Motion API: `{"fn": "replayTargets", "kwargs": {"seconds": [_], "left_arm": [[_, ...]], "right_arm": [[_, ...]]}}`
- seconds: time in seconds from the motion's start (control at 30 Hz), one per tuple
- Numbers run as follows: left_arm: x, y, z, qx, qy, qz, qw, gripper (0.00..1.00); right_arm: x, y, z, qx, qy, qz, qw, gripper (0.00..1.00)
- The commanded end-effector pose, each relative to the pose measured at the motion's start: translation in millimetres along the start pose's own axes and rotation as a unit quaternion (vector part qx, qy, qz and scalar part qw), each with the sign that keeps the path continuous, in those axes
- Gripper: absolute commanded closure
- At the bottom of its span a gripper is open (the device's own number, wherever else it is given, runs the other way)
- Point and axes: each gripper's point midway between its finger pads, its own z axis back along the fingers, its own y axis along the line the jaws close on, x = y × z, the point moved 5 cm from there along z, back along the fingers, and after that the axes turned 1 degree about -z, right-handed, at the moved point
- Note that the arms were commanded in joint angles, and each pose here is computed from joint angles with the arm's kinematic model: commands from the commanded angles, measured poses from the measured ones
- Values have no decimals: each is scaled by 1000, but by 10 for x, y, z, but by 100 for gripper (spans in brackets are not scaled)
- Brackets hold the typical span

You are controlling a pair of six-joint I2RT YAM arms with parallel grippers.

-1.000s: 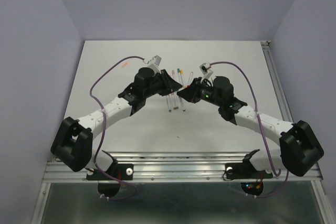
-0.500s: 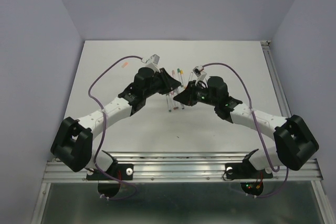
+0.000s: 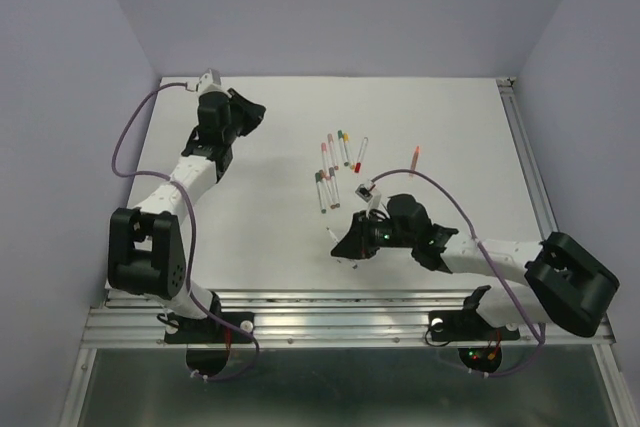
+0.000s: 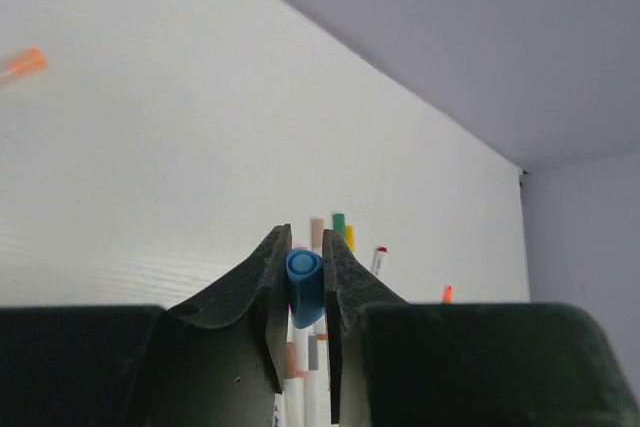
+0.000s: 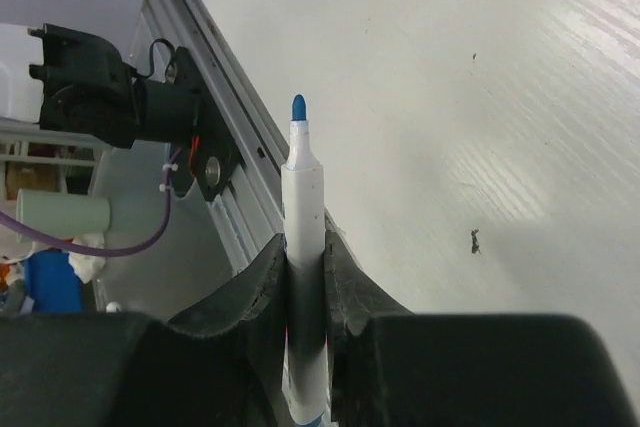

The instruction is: Open the pen caps

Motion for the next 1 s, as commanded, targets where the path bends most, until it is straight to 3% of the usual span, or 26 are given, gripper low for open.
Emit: {"fn": "replayTargets", "kwargs": {"seconds": [0.0,0.17,0.4,0.77,0.97], "left_arm": [[283,-48,42,-8,-31,-50,998,100],[197,246,-106,64,32,-114,991,100],[13,804,-492,173,93,-205,959,100],[4,1247,-967,268,135,-266,916,96],[-18,1406,-1063,297,147,-285,900,94]], "right_arm": [[150,193,112,20,-49,5,999,99],[402,-153,129,-156,-93,-8,983,99],[1035,-778,461,-345,-163,-42,923,99],[1790,-1485,631,-480,-179,-48,858,99],[1990,-1784,523,-500,-165,-57,848,98]]}}
